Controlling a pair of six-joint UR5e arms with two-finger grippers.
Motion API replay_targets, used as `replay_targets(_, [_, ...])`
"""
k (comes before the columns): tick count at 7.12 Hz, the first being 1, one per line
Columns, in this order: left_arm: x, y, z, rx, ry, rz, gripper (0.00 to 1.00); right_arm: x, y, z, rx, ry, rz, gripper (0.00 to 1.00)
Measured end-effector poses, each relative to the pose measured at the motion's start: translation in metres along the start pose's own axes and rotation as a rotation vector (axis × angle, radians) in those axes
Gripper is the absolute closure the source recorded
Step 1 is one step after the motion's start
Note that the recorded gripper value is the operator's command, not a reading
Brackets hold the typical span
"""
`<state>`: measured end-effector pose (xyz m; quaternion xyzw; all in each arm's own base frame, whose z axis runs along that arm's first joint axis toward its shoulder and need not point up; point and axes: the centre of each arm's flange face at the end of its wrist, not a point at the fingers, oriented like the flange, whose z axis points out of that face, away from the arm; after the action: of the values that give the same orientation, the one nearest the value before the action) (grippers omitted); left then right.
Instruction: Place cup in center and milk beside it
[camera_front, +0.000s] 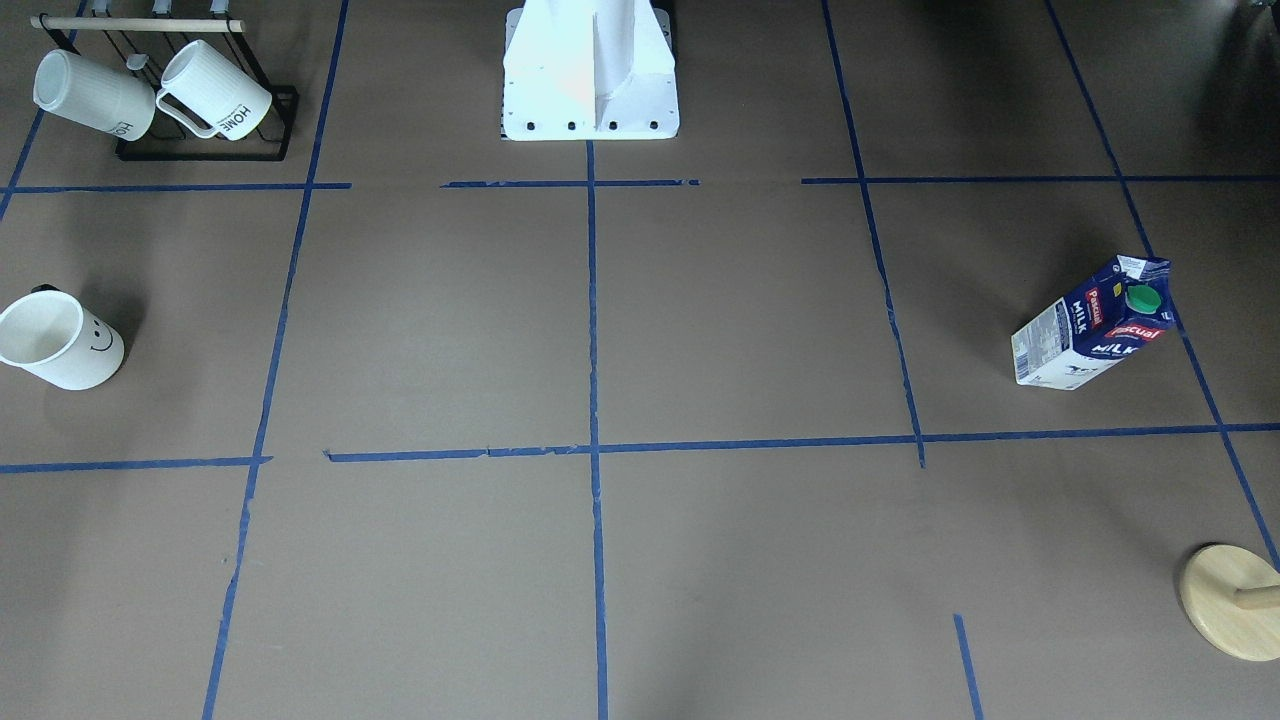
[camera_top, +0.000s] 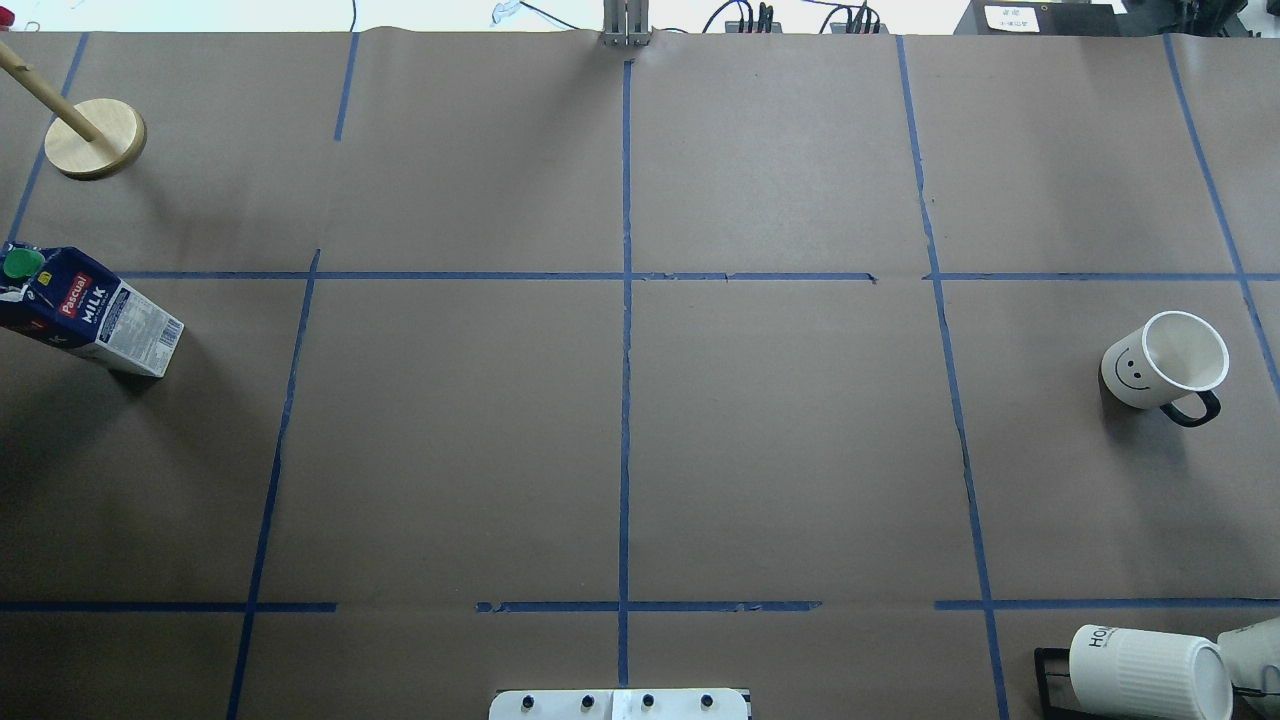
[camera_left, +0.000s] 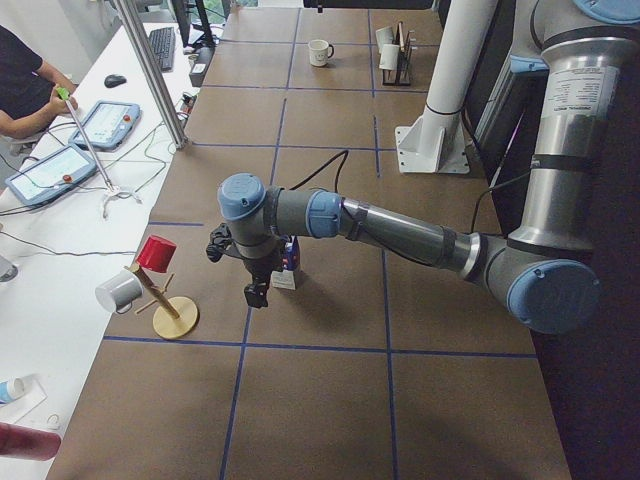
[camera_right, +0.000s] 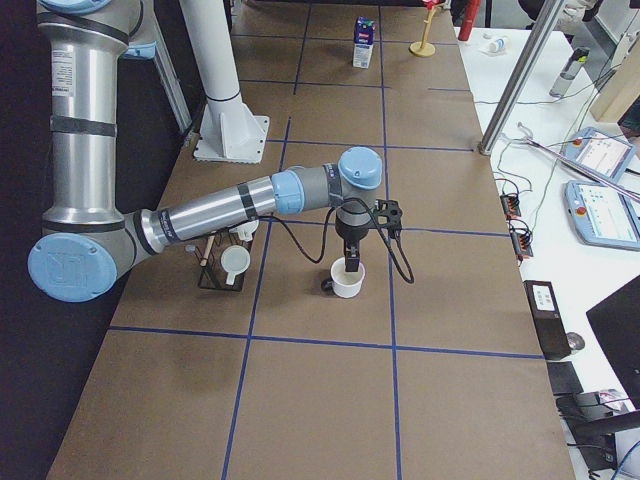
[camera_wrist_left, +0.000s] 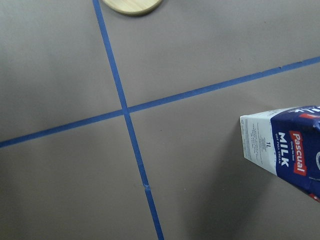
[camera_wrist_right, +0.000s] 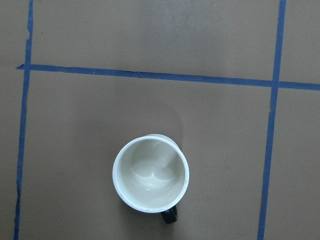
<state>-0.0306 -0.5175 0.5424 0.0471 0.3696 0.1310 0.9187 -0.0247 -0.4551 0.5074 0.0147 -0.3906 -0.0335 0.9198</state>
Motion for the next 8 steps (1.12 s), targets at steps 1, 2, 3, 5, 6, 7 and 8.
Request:
replay_targets(1, [0.002, -0.002, 0.0, 0.001, -0.001, 0.008, 0.0, 0.001, 0.0, 0.0, -0.001, 0.0, 0.003, 0.0])
replay_targets(2, [0.007, -0.005, 0.002, -0.011, -0.001, 0.013, 0.0, 0.001, 0.0, 0.001, -0.002, 0.0, 0.005, 0.0])
replay_targets(3, [0.013, -0.004, 0.006, -0.035, 0.0, 0.011, 0.0, 0.001, -0.001, 0.001, -0.001, 0.001, 0.004, 0.0])
replay_targets(5, [0.018, -0.003, 0.008, -0.05, 0.004, 0.006, 0.0, -0.001, -0.002, -0.001, 0.005, 0.002, -0.002, 0.0])
replay_targets(6, [0.017, -0.002, 0.009, -0.054, 0.007, 0.002, 0.0, 0.0, -0.002, 0.0, 0.006, 0.002, -0.005, 0.0])
replay_targets(7, [0.014, 0.001, 0.013, -0.06, 0.01, -0.004, 0.0, 0.002, -0.001, 0.002, 0.004, 0.002, -0.005, 0.0])
replay_targets(8, [0.011, 0.007, 0.017, -0.063, 0.013, -0.006, 0.0, 0.006, 0.0, 0.002, 0.005, 0.003, 0.0, 0.0])
